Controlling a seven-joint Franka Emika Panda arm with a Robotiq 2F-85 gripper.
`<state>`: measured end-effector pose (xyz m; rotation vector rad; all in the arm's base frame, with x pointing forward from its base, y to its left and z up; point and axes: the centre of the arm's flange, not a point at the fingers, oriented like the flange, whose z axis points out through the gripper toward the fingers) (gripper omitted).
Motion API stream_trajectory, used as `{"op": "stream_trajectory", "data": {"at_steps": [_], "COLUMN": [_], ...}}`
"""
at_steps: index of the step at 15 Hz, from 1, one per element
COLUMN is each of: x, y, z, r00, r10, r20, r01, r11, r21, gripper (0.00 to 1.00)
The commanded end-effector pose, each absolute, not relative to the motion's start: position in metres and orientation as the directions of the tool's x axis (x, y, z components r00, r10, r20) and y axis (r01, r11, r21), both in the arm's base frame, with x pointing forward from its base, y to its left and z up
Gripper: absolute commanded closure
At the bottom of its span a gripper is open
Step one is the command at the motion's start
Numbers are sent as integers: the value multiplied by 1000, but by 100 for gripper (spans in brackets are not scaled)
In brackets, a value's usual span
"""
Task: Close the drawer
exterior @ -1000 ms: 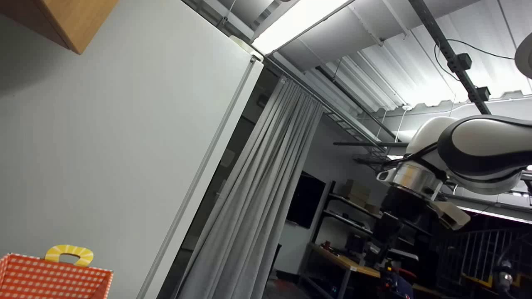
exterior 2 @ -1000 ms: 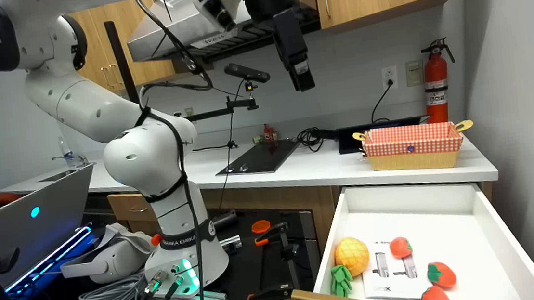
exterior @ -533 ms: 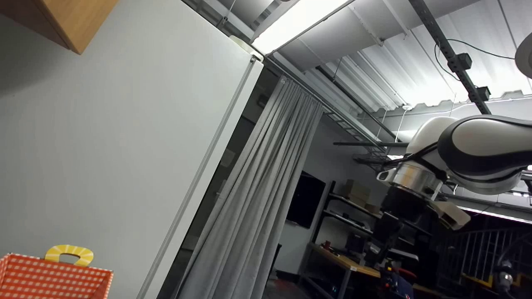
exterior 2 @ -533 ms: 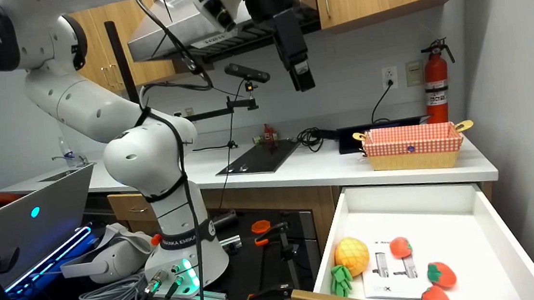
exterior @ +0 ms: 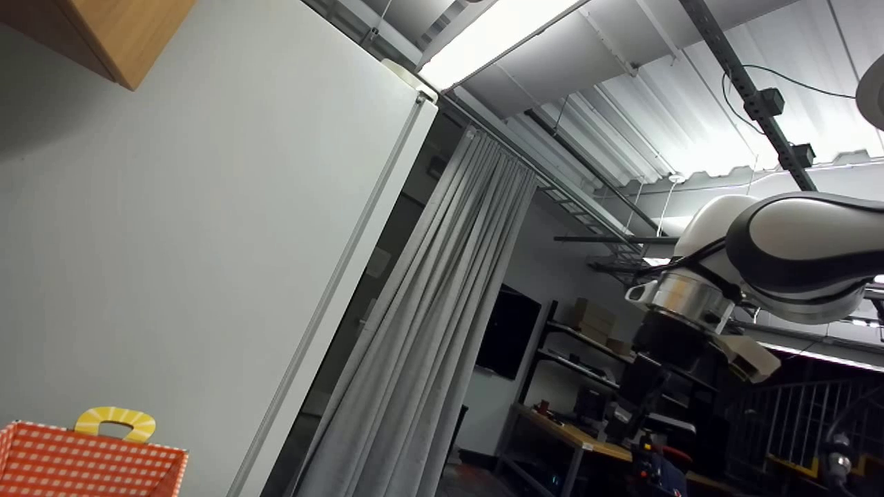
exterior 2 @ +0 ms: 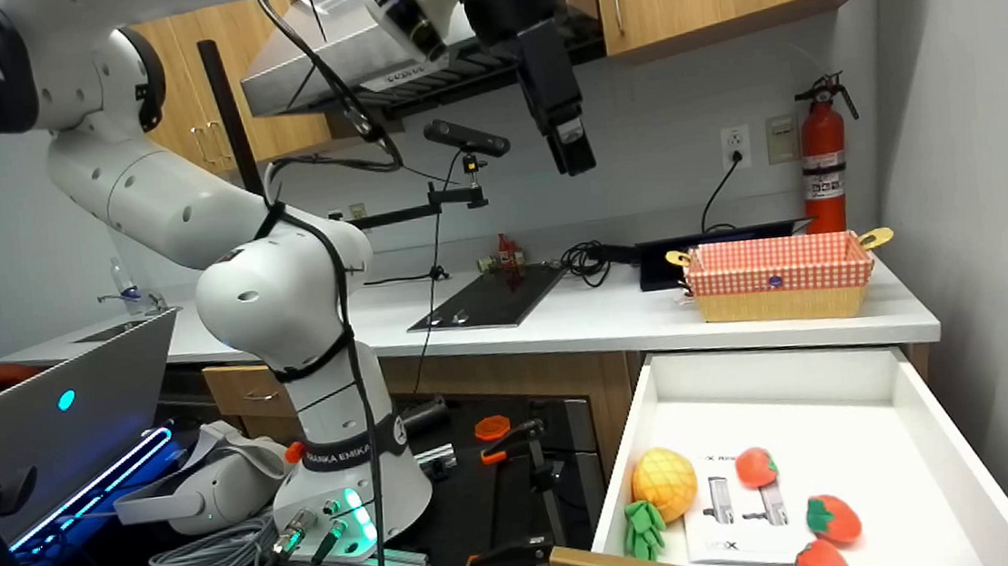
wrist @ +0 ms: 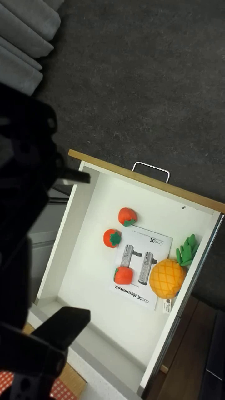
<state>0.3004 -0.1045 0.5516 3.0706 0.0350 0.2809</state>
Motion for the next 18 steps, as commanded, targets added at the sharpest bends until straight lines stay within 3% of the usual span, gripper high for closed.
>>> {"op": "stream_trajectory", "data": {"at_steps": [1,5,18], "x": [314,339,380], "y": [-123,-165,-188], "z": [546,527,341], "r00": [984,985,968], "r10": [14,-47,-203], "r20": [175,169,148], "r01": [4,-54,-214], "r11": [-999,-998,-975], "r21": [53,33,59], "gripper": [0,0,0]}}
